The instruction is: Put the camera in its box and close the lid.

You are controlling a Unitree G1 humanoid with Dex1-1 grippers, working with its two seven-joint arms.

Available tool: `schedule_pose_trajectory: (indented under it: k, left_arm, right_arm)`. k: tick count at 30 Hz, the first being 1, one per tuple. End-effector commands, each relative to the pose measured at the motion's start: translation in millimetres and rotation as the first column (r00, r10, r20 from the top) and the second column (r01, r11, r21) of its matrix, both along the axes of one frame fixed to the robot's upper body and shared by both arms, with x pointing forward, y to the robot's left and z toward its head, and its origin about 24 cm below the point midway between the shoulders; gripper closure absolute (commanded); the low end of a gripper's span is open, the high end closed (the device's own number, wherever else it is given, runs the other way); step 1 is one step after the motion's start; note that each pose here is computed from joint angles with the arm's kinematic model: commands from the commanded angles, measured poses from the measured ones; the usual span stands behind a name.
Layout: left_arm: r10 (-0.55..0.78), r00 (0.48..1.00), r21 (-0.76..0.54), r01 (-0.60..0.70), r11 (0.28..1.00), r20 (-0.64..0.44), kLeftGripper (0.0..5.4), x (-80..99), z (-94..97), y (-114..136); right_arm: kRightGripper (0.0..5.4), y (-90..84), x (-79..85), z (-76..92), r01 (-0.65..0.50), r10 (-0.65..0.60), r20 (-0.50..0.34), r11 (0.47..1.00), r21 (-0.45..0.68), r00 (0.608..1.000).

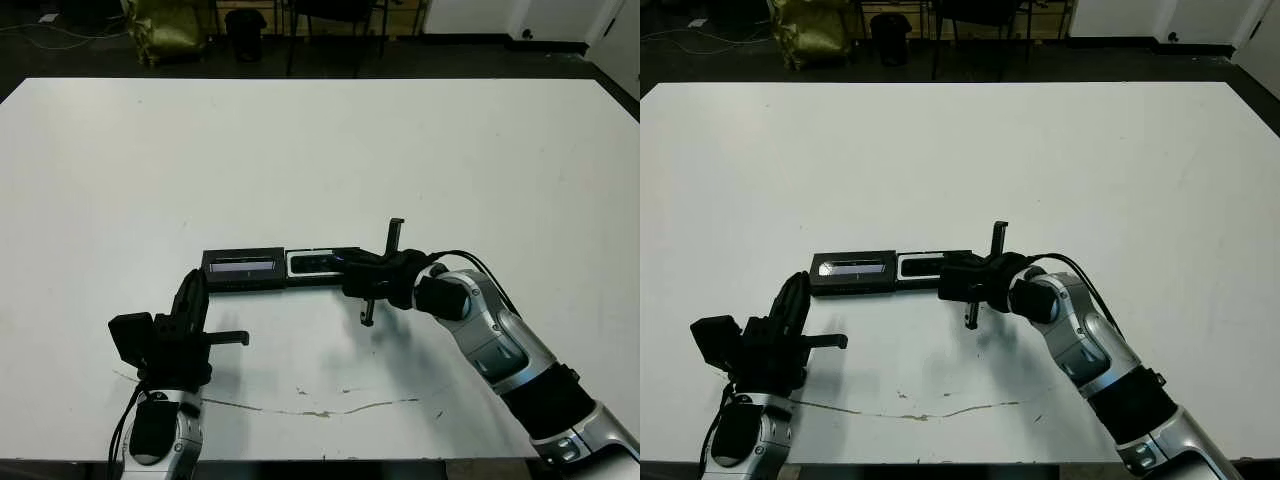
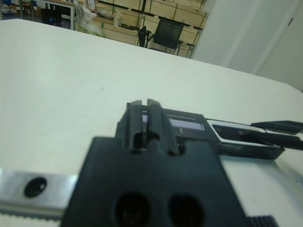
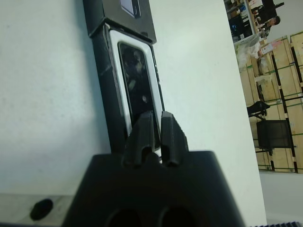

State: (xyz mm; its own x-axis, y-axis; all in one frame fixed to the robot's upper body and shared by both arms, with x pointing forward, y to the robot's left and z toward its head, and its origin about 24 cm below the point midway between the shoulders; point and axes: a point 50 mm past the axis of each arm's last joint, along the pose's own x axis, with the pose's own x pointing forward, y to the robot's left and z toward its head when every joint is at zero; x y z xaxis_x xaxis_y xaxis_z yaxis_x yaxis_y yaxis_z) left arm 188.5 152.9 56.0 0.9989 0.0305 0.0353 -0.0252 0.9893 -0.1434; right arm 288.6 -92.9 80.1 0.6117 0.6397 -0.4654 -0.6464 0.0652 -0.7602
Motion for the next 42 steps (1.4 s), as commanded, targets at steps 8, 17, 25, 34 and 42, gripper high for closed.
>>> schedule_pose_trajectory:
  k: [8, 17, 25, 34, 42]
  left_arm:
    - [0.002, 1.0, -0.005, -0.002, 1.0, -0.026, 5.4, -1.5, -5.7, 1.1]
    - [0.001, 0.999, -0.009, -0.002, 1.0, -0.032, 5.4, -2.1, -4.8, 1.3]
    - [0.004, 0.999, -0.002, -0.004, 1.0, -0.033, 5.4, -1.6, -5.3, 1.7]
    - [0.007, 1.0, 0.018, -0.006, 1.0, -0.029, 5.4, -1.5, -3.2, 4.1]
    - [-0.037, 0.998, 0.113, 0.031, 0.993, 0.046, 5.4, -0.1, 12.3, 20.5]
  right_arm:
    - [5.39, -12.6, -4.7, -15.6, 0.023, -0.028, -0.097, 0.998, -0.053, 0.995]
    - [5.39, -18.4, 0.2, 18.3, 0.049, -0.046, -0.045, 0.996, 0.074, 0.998]
    - [5.39, -35.2, 1.6, 68.9, 0.055, -0.119, 0.096, 0.863, 0.503, 0.988]
    - [5.39, -66.7, 10.3, 85.0, 0.12, -0.229, 0.064, 0.707, 0.697, 0.971]
    - [5.39, -84.1, 12.8, 73.6, 0.206, -0.255, -0.035, 0.682, 0.702, 0.966]
